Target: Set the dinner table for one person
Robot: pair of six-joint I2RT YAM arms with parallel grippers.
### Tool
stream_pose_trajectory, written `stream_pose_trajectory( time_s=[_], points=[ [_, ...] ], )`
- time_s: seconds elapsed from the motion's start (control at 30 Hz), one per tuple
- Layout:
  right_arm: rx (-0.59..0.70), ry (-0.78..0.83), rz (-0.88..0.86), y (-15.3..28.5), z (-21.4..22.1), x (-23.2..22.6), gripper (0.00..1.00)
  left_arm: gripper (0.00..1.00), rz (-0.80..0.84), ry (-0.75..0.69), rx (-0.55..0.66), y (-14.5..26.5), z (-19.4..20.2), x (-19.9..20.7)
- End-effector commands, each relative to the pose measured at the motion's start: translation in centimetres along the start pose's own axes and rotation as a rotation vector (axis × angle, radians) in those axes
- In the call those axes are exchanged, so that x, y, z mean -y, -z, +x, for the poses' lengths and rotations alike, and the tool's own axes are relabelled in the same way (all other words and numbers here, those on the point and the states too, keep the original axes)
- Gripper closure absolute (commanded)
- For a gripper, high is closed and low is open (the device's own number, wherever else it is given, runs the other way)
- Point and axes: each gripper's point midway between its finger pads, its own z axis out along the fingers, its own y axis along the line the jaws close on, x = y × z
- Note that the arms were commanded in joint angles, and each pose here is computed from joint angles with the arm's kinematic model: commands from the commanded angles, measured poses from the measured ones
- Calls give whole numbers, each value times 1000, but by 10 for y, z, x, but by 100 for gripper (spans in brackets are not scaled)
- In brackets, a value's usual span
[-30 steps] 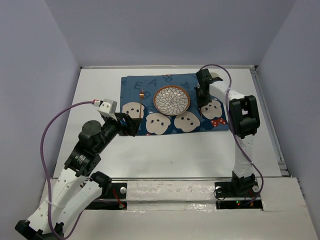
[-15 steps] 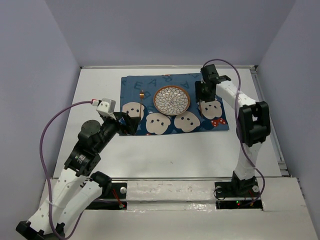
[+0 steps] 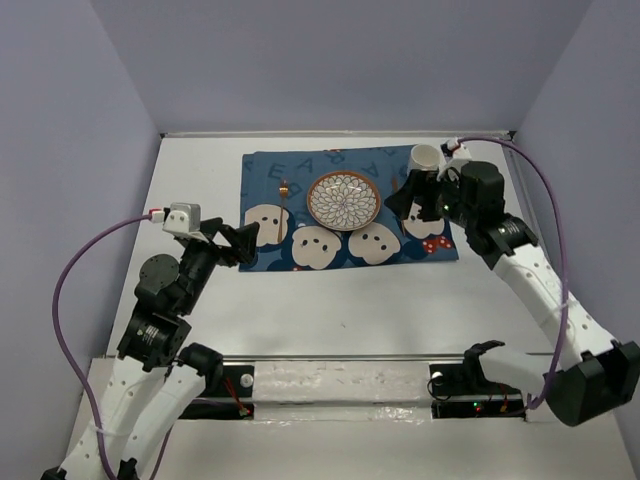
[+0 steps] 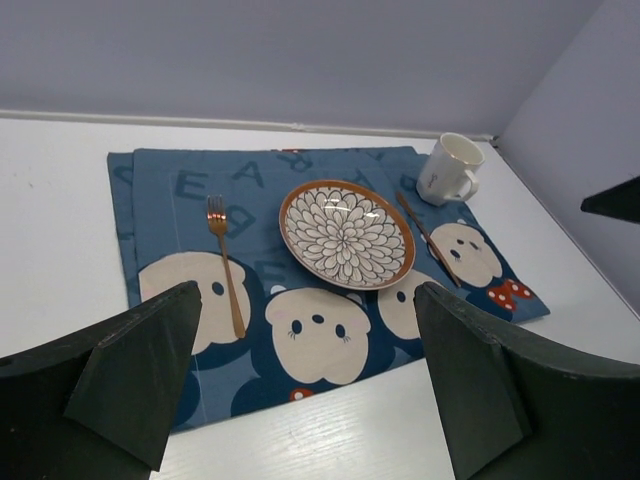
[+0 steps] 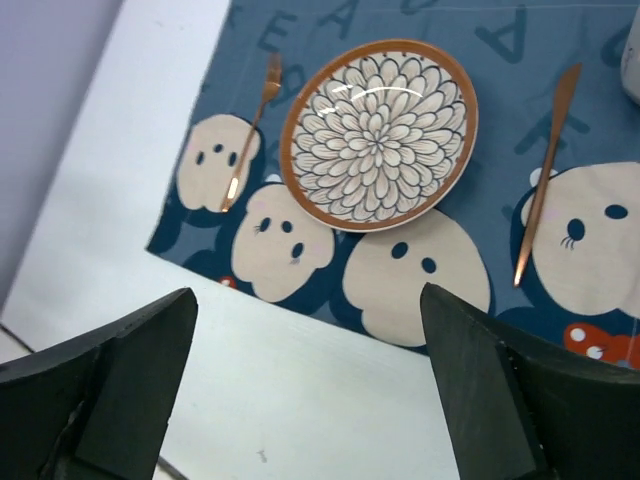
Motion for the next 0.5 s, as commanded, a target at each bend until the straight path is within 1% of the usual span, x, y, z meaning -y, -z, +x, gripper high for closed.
stream_pose_trajectory(
  time_s=[0.0,0.03,0.13,0.17,0.2,0.23,0.3,0.37,0.4,0.47],
  points=[
    [110,28,-118,31,-11,-26,0,1,3,-11,93,2,-19,-1],
    [162,47,-141,51,-18,-35,0,1,9,-11,104,4,-22,0],
    [234,77,-150,76,-21,-39,0,1,10,-2,136,8,-28,0],
    [304,101,-171,100,-29,-48,0,1,17,2,163,9,-35,2],
    [341,113,-159,110,-31,-47,0,1,19,3,186,12,-41,2],
    [415,130,-170,134,-38,-53,0,1,24,7,194,13,-43,3],
    [494,137,-150,155,-44,-52,0,1,30,8,218,16,-49,5],
    [574,126,-90,172,-48,-42,0,1,38,9,241,20,-58,8],
    [646,113,-54,190,-50,-36,0,1,39,7,254,23,-64,9],
    [699,99,-23,202,-50,-29,0,1,40,8,269,26,-68,10]
  ],
)
